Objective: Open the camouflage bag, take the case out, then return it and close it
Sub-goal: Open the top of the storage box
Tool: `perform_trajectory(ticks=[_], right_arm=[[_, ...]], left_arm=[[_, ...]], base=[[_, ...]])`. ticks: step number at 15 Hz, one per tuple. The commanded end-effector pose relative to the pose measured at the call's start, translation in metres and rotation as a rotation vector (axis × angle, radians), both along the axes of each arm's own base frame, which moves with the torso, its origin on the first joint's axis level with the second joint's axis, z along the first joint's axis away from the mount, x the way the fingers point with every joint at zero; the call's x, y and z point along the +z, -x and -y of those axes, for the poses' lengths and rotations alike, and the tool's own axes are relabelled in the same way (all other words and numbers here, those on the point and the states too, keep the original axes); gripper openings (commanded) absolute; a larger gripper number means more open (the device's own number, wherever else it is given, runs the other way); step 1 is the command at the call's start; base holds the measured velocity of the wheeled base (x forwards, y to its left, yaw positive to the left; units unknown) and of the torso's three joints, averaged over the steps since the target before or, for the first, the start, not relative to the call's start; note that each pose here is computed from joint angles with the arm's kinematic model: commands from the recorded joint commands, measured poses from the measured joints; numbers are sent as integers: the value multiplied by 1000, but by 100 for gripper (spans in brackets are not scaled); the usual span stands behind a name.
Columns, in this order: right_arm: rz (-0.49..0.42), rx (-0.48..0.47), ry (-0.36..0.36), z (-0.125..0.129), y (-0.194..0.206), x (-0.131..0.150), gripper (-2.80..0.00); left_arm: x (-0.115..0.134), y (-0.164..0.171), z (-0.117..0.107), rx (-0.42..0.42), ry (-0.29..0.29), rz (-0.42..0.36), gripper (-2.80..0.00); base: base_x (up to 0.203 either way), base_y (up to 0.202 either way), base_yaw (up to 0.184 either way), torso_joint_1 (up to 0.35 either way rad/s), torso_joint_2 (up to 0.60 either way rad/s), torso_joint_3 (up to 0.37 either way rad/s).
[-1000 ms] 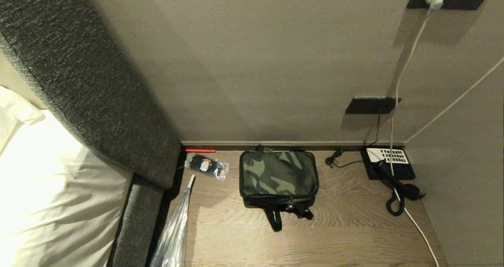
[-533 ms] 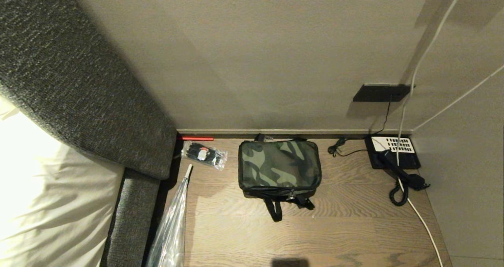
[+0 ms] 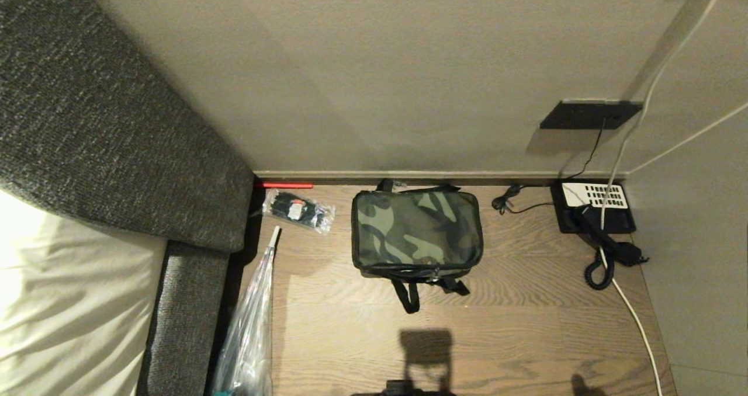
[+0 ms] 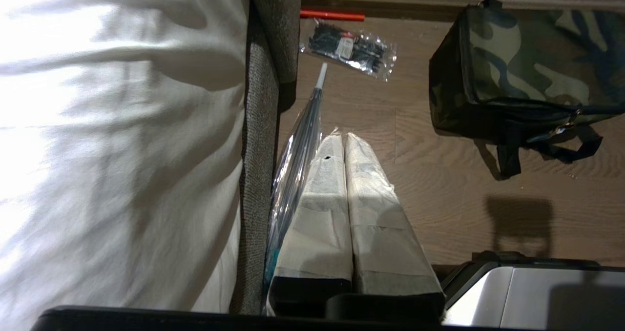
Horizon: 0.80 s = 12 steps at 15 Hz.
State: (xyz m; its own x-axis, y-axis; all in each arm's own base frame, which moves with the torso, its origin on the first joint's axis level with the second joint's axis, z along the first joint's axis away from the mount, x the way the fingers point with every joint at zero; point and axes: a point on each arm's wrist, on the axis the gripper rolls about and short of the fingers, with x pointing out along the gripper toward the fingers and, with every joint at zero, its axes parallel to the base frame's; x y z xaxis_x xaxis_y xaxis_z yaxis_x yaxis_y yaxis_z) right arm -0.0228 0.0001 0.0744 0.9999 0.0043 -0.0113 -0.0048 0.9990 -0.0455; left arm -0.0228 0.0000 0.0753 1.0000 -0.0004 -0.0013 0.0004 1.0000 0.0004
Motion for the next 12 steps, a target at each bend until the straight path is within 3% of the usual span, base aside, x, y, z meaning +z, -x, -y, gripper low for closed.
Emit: perform_trajectory(ticks=[1, 10, 12], right_arm=[[2, 2, 7, 0, 0, 0, -280], [1, 2, 0, 0, 0, 0, -280], [31, 2, -41, 0, 4, 11, -280]], left_arm=[[0, 0, 0, 0, -3, 3, -280], [0, 0, 0, -1, -3, 3, -280], [0, 0, 0, -1, -3, 3, -280]], base=[[0, 0, 0, 5, 5, -206], [0, 0, 0, 3, 2, -198], [0, 0, 0, 3, 3, -97]])
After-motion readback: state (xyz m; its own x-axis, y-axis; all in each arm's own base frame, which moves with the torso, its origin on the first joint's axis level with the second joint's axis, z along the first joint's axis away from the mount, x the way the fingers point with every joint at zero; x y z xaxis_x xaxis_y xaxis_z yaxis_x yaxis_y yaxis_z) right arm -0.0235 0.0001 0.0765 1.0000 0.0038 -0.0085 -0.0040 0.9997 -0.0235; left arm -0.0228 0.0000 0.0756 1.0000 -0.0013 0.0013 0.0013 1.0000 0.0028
